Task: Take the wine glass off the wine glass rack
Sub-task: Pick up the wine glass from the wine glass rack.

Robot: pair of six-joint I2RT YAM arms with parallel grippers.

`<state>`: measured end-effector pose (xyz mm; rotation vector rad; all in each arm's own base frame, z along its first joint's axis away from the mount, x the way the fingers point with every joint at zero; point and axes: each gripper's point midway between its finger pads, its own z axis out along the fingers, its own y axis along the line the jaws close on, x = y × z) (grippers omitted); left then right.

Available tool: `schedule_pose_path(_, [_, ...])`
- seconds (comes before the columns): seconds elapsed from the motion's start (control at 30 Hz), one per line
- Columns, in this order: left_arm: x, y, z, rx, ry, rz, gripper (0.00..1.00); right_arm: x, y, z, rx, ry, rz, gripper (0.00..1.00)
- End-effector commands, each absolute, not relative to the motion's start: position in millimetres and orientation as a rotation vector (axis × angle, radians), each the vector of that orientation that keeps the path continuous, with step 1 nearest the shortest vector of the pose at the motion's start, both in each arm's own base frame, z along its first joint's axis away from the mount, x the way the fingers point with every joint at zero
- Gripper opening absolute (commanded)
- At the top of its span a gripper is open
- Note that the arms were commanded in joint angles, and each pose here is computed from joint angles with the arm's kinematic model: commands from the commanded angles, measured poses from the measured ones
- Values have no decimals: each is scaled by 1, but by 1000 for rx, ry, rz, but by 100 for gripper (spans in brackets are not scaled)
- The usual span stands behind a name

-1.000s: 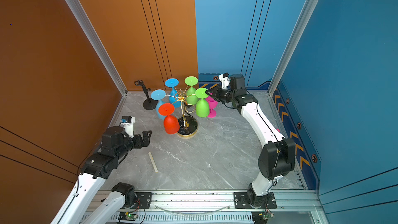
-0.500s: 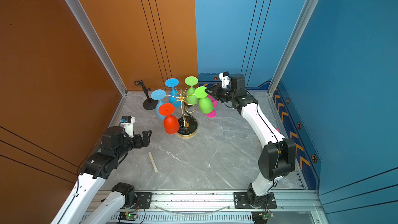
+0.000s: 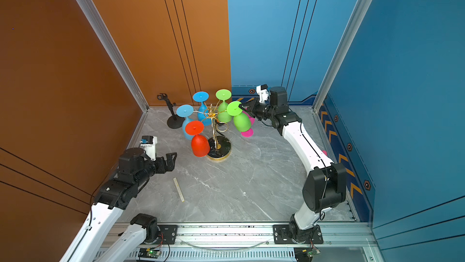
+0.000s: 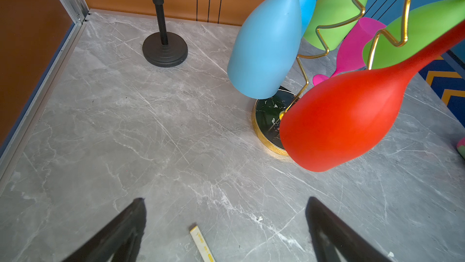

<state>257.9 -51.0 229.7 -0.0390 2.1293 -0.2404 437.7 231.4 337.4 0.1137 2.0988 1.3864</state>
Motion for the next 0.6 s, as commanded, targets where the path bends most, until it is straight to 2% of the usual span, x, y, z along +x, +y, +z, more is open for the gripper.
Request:
schedule_pose_path(0.0, [257, -51, 227, -50, 2127, -261, 99, 427, 236, 358, 68, 2046, 1425, 2])
schedule_pose_path(0.57, [257, -51, 227, -55, 2126, -272, 99, 425, 248, 370, 45, 2010, 1489, 0])
